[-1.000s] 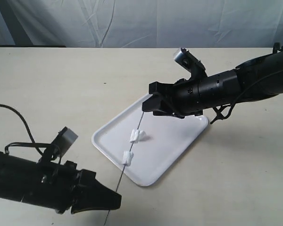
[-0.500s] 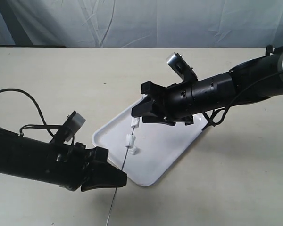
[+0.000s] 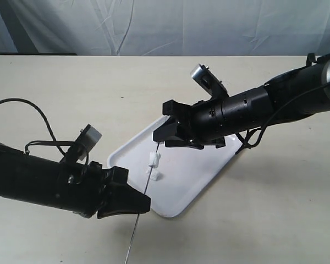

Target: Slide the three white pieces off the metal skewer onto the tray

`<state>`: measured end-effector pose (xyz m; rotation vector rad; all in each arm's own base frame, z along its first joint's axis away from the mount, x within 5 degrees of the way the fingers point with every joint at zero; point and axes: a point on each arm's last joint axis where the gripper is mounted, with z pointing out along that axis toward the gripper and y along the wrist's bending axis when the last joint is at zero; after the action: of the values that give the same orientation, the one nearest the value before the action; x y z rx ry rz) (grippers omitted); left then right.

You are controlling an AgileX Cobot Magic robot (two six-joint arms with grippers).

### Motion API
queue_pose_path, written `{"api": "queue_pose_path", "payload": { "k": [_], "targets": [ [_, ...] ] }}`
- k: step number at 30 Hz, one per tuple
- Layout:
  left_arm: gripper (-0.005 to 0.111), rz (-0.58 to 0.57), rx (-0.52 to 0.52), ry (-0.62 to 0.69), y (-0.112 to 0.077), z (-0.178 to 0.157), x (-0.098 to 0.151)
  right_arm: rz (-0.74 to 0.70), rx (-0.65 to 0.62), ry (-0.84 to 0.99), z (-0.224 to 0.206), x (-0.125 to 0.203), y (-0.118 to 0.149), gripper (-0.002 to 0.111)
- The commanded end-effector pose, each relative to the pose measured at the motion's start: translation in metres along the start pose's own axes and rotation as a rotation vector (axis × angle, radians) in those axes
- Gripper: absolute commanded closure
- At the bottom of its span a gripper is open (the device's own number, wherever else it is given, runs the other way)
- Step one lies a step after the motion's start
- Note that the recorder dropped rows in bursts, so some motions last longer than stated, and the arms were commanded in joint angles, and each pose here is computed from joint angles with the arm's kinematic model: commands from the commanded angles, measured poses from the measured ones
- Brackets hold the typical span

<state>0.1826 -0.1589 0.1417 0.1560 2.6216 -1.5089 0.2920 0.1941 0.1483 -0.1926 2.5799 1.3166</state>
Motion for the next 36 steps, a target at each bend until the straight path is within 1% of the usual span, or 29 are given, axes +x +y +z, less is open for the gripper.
{"api": "queue_pose_path", "payload": {
  "k": [1,3,8,11,16,22,26,28,30,32,33,36],
  "targets": [
    [0.107,-0.007,0.018,0.0,-0.001,0.0,-0.001,-0.015,-0.003,0.011,0.0,0.0,0.001,0.084],
    [0.107,-0.007,0.018,0.0,-0.001,0.0,-0.001,-0.015,-0.003,0.011,0.0,0.0,0.001,0.088],
    [0.107,-0.007,0.023,0.002,-0.002,0.0,-0.001,-0.015,0.004,0.007,0.0,0.0,0.0,0.088],
    [0.107,-0.047,0.056,0.031,-0.002,0.0,0.007,-0.013,0.018,-0.005,0.0,-0.001,-0.001,0.088],
    [0.107,-0.117,0.094,0.103,0.006,-0.004,0.035,-0.021,0.07,-0.037,0.0,-0.004,-0.006,0.088],
    [0.107,-0.161,0.128,0.181,0.015,-0.012,0.073,-0.031,0.127,-0.072,-0.001,-0.008,-0.011,0.088],
    [0.107,-0.17,0.15,0.205,0.016,-0.015,0.084,-0.033,0.173,-0.1,-0.002,-0.01,-0.015,0.088],
    [0.107,-0.163,0.122,0.196,0.018,-0.014,0.083,-0.037,0.167,-0.096,-0.002,-0.01,-0.015,0.086],
    [0.107,-0.14,0.098,0.179,0.018,-0.012,0.076,-0.055,0.152,-0.072,-0.001,-0.008,-0.013,0.077],
    [0.107,-0.105,0.072,0.151,0.018,-0.009,0.064,-0.063,0.132,-0.052,-0.001,-0.006,-0.012,0.066],
    [0.107,-0.105,0.055,0.136,0.018,-0.008,0.058,-0.065,0.129,-0.048,-0.001,-0.006,-0.011,0.063],
    [0.107,-0.088,0.023,0.086,0.013,-0.004,0.036,-0.063,0.12,-0.043,-0.001,-0.005,-0.011,0.065]
  ]
}}
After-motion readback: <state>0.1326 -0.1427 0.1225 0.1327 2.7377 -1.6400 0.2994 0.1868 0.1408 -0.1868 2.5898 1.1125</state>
